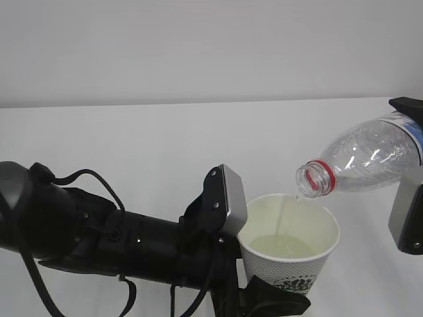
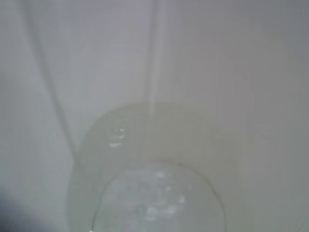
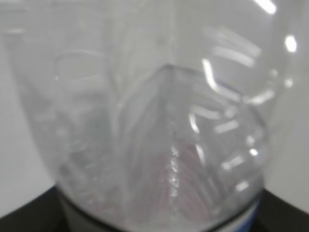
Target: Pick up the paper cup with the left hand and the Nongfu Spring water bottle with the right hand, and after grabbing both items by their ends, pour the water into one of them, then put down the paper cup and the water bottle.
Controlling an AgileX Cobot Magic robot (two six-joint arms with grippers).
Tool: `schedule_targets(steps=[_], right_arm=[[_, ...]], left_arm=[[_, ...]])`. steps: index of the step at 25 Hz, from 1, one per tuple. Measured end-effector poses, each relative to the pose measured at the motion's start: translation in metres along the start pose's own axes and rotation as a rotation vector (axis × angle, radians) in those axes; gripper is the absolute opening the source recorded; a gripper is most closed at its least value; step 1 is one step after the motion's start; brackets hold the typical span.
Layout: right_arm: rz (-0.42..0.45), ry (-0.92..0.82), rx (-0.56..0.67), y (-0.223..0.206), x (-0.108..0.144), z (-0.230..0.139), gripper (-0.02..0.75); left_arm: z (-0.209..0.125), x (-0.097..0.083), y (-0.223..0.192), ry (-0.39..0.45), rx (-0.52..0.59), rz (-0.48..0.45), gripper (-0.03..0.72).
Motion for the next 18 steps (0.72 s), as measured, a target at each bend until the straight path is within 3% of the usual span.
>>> schedule_targets(steps=[18], right_arm=[[-0.002, 0.002, 0.000, 0.0000, -0.0003, 0.0000, 0.465]], left_arm=[[-0.0002, 0.0001, 0.0000, 0.000, 0.002, 0.001, 0.503]])
Point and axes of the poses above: a point on each arm's last joint axis where the gripper is mounted, y pointing back along that axis away from the gripper, x along the wrist's bending axis when the last joint is at zero, z = x × y, the point moved 4 cm from there along -y, pointing out along that axis toward the gripper, and after that the axes turned 1 degree about -y, right-handed, at the moved point
